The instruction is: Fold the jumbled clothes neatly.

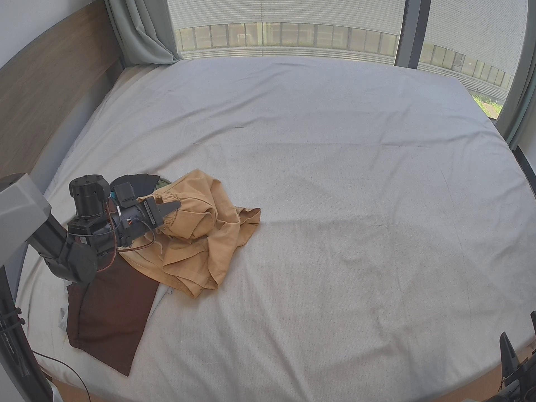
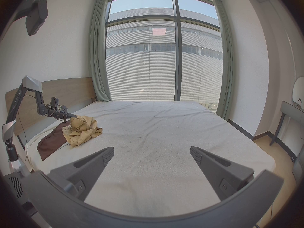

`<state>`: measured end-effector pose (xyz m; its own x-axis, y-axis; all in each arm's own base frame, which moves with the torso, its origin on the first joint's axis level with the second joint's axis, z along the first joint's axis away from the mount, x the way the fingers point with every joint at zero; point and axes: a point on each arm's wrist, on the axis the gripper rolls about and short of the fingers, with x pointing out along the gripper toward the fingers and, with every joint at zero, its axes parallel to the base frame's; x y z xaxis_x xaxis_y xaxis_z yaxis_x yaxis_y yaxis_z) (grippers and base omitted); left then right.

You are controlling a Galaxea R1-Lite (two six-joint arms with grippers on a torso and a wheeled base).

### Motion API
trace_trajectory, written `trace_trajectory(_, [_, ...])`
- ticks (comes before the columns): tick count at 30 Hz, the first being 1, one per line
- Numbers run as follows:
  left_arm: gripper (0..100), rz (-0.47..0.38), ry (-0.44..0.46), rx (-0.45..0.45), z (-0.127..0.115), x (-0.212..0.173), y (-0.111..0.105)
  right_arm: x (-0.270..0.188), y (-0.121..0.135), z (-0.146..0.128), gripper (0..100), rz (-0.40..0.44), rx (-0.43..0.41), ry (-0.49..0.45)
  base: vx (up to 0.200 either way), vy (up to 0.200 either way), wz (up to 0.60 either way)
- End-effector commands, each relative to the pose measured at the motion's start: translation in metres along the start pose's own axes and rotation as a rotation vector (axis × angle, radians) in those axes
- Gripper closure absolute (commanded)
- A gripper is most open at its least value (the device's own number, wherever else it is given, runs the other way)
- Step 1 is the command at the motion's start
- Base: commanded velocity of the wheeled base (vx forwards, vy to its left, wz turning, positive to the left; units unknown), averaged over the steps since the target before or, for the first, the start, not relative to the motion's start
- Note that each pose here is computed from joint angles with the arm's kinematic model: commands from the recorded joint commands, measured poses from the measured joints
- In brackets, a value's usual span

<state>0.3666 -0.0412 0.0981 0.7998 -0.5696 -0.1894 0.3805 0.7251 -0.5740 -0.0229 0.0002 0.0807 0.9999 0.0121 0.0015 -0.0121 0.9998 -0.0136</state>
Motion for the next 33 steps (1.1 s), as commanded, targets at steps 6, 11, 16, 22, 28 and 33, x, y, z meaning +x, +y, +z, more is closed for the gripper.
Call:
trace_trajectory(6, [100,0.013,-0.074,-0.035,0.013,-0.015,-0.017,0.001,0.000,-0.005,0,0.000,0.000,0.011,0.000,0.000,0.00])
trace_trajectory(11, [100,-0.001,-0.095,-0.055,0.019,-0.026,-0.028,0.001,0.000,-0.005,0,0.000,0.000,0.011,0.000,0.000,0.00])
trace_trajectory(16, [100,-0.013,-0.096,-0.054,0.018,-0.033,-0.037,0.001,0.000,-0.005,0,0.000,0.000,0.011,0.000,0.000,0.00])
trace_trajectory(22, [100,-0.026,-0.103,-0.047,0.018,-0.044,-0.048,0.001,0.000,-0.005,0,0.000,0.000,0.011,0.000,0.000,0.00])
trace_trajectory(28, [100,-0.017,-0.123,-0.041,0.019,-0.050,-0.056,0.001,0.000,-0.005,0,0.000,0.000,0.011,0.000,0.000,0.00])
trace_trajectory(33, [100,0.005,-0.129,-0.037,0.015,-0.050,-0.057,0.001,0.000,-0.005,0,0.000,0.000,0.011,0.000,0.000,0.00])
